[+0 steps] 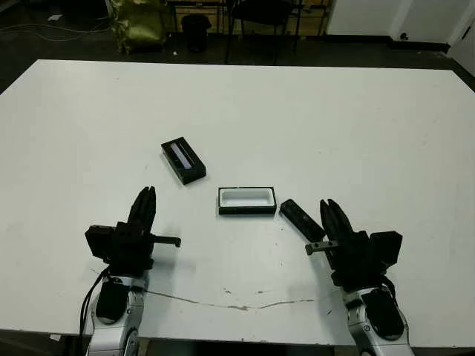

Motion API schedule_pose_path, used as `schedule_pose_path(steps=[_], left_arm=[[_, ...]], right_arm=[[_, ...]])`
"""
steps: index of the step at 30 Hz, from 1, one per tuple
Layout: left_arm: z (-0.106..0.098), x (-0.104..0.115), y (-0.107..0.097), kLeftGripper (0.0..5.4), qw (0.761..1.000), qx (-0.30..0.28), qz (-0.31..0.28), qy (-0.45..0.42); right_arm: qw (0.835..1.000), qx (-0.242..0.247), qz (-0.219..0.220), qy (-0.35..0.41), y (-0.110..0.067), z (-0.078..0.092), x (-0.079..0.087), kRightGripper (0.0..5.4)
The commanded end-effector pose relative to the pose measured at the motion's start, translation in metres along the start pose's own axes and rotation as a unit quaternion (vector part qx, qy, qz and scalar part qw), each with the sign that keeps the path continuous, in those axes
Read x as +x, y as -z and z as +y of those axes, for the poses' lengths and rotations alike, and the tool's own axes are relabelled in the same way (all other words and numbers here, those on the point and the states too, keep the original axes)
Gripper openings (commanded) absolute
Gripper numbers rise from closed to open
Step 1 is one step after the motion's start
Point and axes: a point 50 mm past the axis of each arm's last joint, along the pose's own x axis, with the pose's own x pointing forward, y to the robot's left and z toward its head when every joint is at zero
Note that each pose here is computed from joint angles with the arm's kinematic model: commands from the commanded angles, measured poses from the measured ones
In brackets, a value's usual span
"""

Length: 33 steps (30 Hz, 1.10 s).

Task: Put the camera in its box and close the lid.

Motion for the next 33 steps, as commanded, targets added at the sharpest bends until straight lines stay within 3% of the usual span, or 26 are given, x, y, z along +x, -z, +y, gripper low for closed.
schedule_pose_path(steps=[1, 14, 25, 29, 33], left_arm=[[0.003, 0.000, 0.006, 0.03, 1.000, -0.002, 0.016, -0.003], [0.002, -0.001, 0.007, 0.03, 1.000, 0.001, 0.019, -0.003], [0.000, -0.001, 0.007, 0.03, 1.000, -0.001, 0.022, -0.001], [0.000, -0.001, 0.008, 0.00, 1.000, -0.004, 0.020, -0.004], [0.000, -0.001, 0.009, 0.00, 1.000, -0.003, 0.021, -0.002]], right_arm=[[1.000, -0.004, 0.011, 0.002, 0.003, -0.002, -0.001, 0.00], [1.000, 0.000, -0.005, -0.014, 0.000, -0.005, -0.003, 0.00], [0.995, -0.024, -0.030, -0.092, -0.045, -0.022, -0.010, 0.00], [0.991, -0.039, -0.006, -0.125, -0.057, -0.025, -0.010, 0.56], [0.987, -0.057, 0.022, -0.149, -0.054, -0.030, -0.005, 1.43]])
